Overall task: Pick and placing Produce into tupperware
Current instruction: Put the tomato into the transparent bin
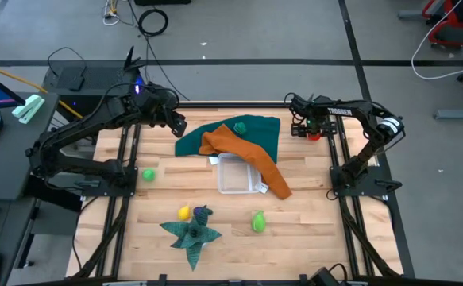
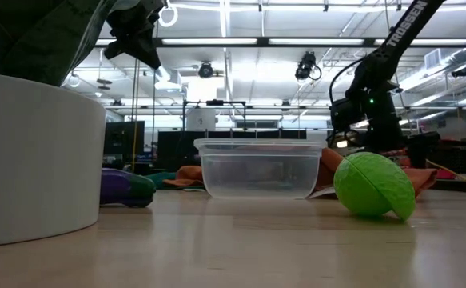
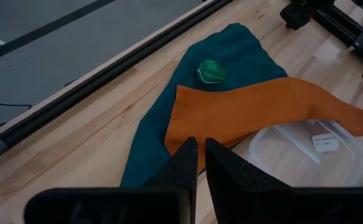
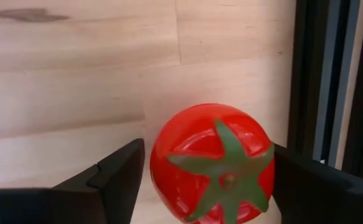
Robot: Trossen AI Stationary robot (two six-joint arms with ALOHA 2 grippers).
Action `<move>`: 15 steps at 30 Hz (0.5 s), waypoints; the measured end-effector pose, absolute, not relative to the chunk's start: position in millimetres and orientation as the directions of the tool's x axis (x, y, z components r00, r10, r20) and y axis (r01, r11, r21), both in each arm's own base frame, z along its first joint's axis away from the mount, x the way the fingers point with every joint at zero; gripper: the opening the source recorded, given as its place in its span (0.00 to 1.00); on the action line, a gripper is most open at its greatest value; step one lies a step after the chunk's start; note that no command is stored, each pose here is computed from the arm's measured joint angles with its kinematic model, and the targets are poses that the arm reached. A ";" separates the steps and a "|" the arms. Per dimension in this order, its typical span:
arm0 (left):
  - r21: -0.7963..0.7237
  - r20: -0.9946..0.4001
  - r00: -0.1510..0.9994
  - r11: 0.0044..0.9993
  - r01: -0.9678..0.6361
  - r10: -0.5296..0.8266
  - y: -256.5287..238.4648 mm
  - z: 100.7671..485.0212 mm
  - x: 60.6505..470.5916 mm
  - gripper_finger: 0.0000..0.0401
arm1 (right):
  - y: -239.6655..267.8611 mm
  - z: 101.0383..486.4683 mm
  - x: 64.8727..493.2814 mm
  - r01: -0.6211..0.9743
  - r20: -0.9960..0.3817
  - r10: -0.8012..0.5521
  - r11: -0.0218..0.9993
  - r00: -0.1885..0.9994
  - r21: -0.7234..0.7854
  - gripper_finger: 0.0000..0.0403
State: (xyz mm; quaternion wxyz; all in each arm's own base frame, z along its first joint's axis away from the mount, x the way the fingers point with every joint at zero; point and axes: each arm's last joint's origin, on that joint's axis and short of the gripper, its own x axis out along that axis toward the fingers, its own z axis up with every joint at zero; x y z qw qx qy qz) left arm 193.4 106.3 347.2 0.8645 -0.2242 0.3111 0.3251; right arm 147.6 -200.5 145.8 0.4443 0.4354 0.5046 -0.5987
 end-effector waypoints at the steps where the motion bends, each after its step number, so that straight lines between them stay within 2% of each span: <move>1: -0.185 -0.684 0.595 0.688 -0.702 0.422 106.3 347.2 193.4 0.09 | -200.5 145.8 147.6 0.971 -0.970 -0.093 -0.096 -0.226 -0.217 0.67; 15: -0.185 -0.684 0.595 0.688 -0.702 0.423 106.4 347.2 193.4 0.09 | -200.1 146.0 147.9 0.972 -0.969 -0.093 -0.078 -0.228 -0.221 0.55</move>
